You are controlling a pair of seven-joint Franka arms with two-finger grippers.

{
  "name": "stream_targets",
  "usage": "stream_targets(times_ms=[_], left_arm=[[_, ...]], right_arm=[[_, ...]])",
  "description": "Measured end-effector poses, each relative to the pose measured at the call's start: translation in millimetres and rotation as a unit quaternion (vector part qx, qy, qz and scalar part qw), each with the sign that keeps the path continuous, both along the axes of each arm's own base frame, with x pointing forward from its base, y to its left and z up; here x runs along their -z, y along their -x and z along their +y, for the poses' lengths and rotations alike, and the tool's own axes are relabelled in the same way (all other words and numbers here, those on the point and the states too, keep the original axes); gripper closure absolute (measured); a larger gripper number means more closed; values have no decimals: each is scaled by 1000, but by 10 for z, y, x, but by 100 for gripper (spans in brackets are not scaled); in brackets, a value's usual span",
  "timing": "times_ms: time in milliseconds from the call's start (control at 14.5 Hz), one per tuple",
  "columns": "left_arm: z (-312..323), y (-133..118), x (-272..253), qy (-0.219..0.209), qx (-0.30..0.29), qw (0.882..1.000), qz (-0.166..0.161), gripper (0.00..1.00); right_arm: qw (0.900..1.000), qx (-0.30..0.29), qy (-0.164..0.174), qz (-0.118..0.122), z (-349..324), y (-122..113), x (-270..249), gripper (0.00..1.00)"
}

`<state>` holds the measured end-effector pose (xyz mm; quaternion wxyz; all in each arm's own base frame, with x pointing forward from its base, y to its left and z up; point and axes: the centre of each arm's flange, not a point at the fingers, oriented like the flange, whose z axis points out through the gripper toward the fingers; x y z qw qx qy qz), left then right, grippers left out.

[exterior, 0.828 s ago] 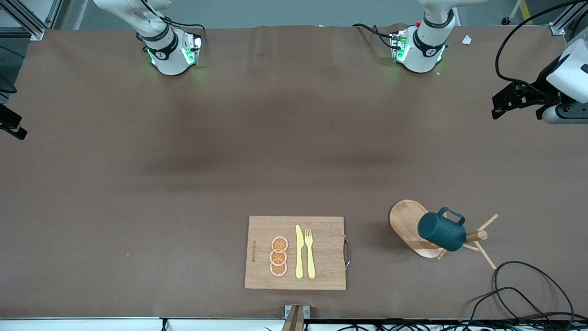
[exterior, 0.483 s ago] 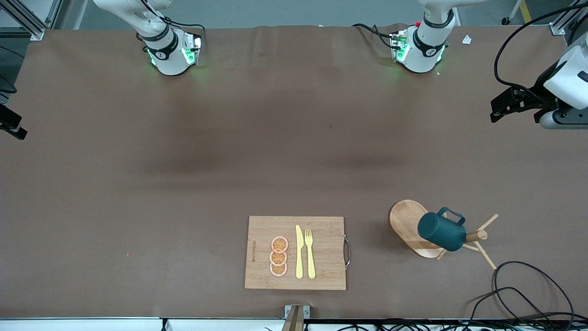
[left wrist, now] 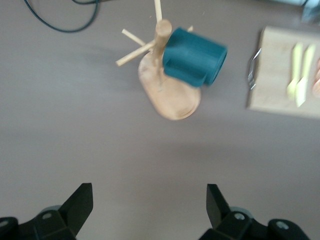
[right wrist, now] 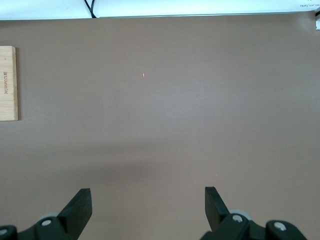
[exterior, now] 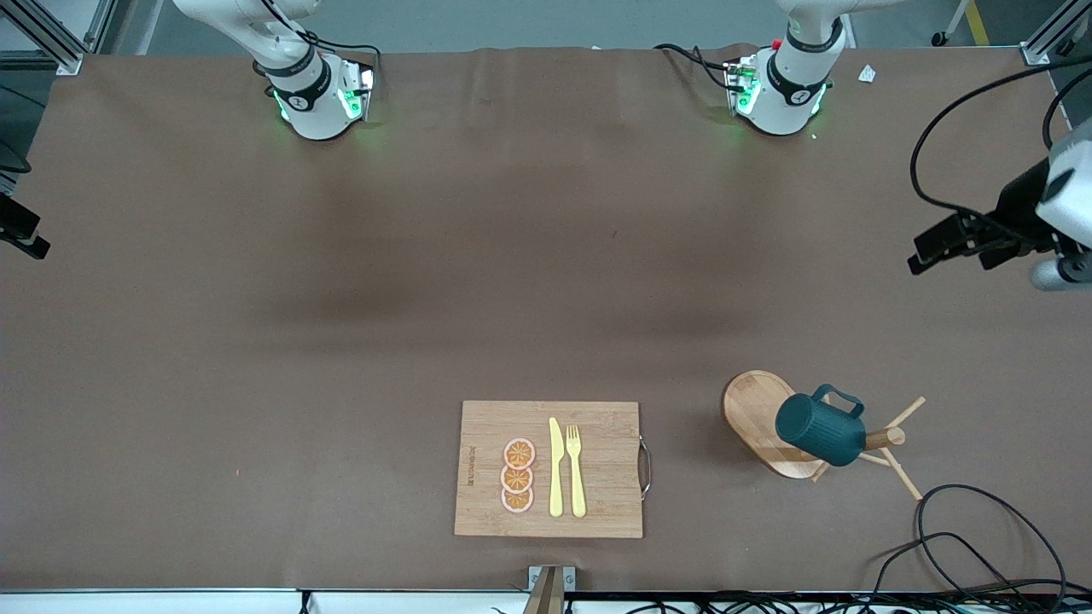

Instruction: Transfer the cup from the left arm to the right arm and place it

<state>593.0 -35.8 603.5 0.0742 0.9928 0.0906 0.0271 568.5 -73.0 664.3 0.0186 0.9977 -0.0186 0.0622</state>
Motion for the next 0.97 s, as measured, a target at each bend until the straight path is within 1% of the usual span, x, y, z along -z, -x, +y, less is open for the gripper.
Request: stream_targets(times_ms=[69, 276, 414, 552, 690, 759, 828, 966], left_arm=[[89, -55, 120, 14, -26, 1000, 0, 0], [209, -143, 586, 36, -83, 996, -6, 0], [206, -149, 885, 55, -141, 989, -8, 0], [204, -143, 1114, 64, -200, 978, -15, 0], [204, -142, 1281, 73, -261, 962, -33, 0], [178, -137, 1370, 79, -292, 952, -43, 0], [129, -132, 1453, 87, -322, 941, -52, 0], [-32, -129, 1550, 111, -387, 913, -70, 0]], right_arm=[[1000, 0, 0, 0, 0, 0, 0, 0], [1000, 0, 0, 0, 1, 0, 0, 0], [1000, 0, 0, 0, 1, 0, 1, 0], [1000, 0, 0, 0, 1, 0, 1, 0], [1000, 0, 0, 0, 0, 0, 0, 0], [1000, 0, 0, 0, 0, 0, 0, 0], [1000, 0, 0, 0, 0, 0, 1, 0], [1000, 0, 0, 0, 1, 0, 1, 0]])
